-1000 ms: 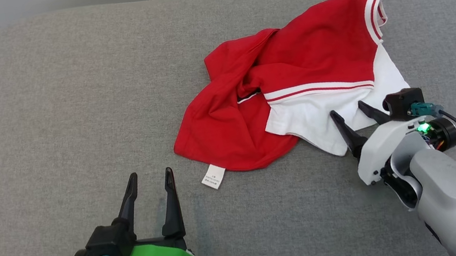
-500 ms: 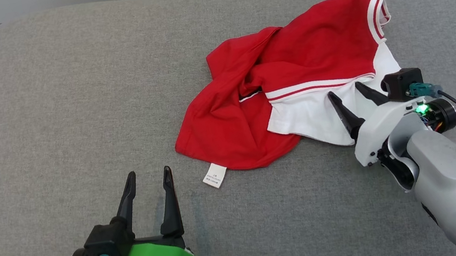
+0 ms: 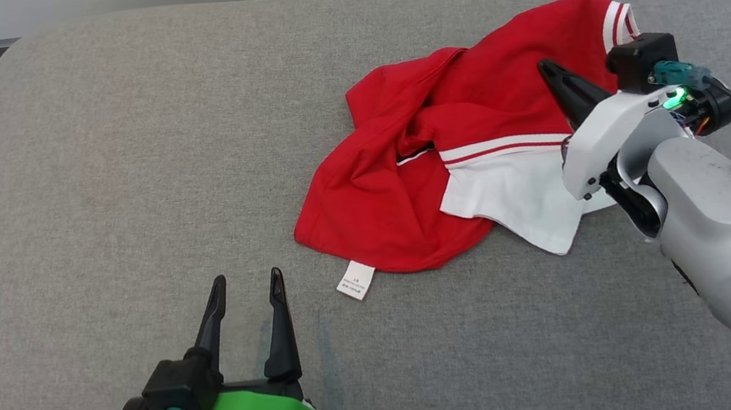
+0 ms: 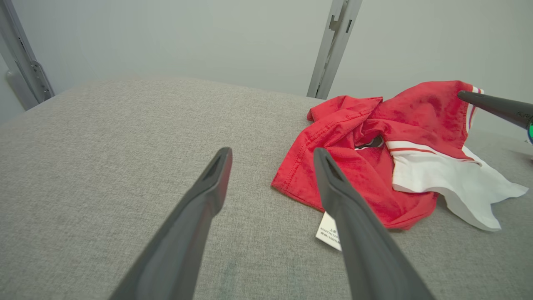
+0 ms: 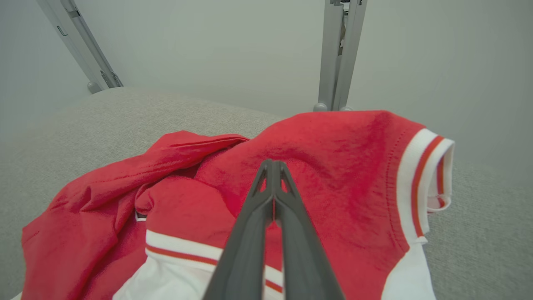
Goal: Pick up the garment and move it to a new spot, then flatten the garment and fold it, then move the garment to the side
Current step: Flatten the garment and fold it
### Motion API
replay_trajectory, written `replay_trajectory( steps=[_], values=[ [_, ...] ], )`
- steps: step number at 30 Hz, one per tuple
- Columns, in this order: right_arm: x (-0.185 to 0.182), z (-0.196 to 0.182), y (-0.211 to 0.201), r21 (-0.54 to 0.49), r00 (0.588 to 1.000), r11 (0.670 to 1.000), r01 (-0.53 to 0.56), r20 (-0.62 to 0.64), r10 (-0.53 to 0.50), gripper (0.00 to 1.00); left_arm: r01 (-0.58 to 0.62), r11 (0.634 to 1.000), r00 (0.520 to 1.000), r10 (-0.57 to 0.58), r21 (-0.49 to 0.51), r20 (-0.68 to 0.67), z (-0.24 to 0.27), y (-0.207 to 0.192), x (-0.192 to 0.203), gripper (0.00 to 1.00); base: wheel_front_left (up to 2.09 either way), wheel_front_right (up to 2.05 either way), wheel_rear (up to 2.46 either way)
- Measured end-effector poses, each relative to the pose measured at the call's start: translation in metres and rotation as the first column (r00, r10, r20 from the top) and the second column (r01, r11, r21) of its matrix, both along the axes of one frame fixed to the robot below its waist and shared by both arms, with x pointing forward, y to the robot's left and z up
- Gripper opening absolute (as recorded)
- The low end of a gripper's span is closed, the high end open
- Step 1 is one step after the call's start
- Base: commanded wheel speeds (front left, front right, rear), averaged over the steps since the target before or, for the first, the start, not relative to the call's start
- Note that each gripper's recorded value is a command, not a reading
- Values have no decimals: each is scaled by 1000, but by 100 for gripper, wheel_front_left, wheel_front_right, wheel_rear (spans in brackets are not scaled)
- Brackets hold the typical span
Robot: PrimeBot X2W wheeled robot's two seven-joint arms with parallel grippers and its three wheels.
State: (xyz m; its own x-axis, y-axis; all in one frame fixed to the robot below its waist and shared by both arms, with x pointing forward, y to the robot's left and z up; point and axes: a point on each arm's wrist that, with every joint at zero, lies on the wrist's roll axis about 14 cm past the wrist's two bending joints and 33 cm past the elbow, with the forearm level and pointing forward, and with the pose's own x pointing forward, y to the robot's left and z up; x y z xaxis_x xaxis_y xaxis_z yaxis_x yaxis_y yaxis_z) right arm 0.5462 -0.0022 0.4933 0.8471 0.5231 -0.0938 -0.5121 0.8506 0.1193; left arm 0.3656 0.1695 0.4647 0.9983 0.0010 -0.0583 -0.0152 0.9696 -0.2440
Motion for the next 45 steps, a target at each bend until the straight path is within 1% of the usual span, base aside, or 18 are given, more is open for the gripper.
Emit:
replay_trajectory(
  steps=[2, 3, 6, 9, 10, 11, 12, 13, 20, 25, 29, 33, 41, 43, 45],
  values=[
    [1, 0, -2, -19, 1000, 1000, -1, 6, 1, 0, -8, 1000, 1000, 8, 0, 3, 1, 2, -2, 100, 0, 0, 0],
    [2, -2, -7, -47, 1000, 999, 4, 8, -3, 0, -14, 1000, 1000, 14, 0, 1, 1, 4, -5, 100, 0, 0, 0],
    [4, -9, -22, -80, 1000, 996, 29, -1, -29, 0, -23, 1000, 1000, 23, -1, -1, 1, 5, -8, 100, 0, 0, 0],
    [-2, -27, -35, -124, 998, 991, 41, -36, -46, 0, -25, 1000, 1000, 25, -2, -3, 0, 5, -9, 100, 0, 0, 0],
    [-6, -35, -40, -132, 997, 990, 48, -56, -56, 2, -22, 1000, 1000, 22, -3, -1, 0, 4, -8, 100, 0, 0, 0],
    [-9, -42, -44, -140, 995, 989, 54, -72, -65, 23, -19, 1000, 1000, 19, -3, -1, 0, 3, -7, 100, 0, 0, 0],
    [-11, -47, -48, -145, 994, 988, 60, -83, -72, 42, -15, 1000, 1000, 15, -4, -2, 0, 2, -7, 100, 0, 0, 0],
    [-12, -51, -51, -149, 992, 987, 66, -94, -80, 100, -12, 1000, 1000, 12, -5, -3, -1, 1, -6, 100, 0, 0, 0],
    [-18, -76, -70, -153, 974, 982, 111, -178, -138, 100, 6, 1000, 1000, -6, -8, -21, -7, -4, -2, 100, 0, 0, 0],
    [-20, -86, -62, -115, 961, 987, 116, -238, -140, 100, 11, 1000, 1000, -11, -6, -23, -8, -4, 3, 100, 0, 0, 0],
    [-19, -88, -46, -69, 952, 992, 105, -281, -120, 100, 6, 1000, 1000, -6, -2, -29, -10, -2, 4, 100, 0, 0, 0],
    [-18, -84, -27, 3, 946, 996, 94, -312, -89, 100, -6, 1000, 999, 6, 2, -35, -11, 2, 3, 100, 0, 0, 0],
    [-14, -72, -11, 130, 935, 985, 112, -350, -60, 100, -13, 1000, 999, 13, 5, -35, -11, 5, 4, 100, 0, 0, 0],
    [-14, -74, -12, 122, 935, 987, 107, -351, -58, 100, -12, 1000, 999, 12, 5, -35, -11, 5, 4, 100, 0, 0, 0],
    [-12, -79, -22, 86, 937, 990, 110, -342, -75, 100, -12, 1000, 999, 12, 6, -35, -11, 5, 5, 100, 0, 0, 0]
  ],
)
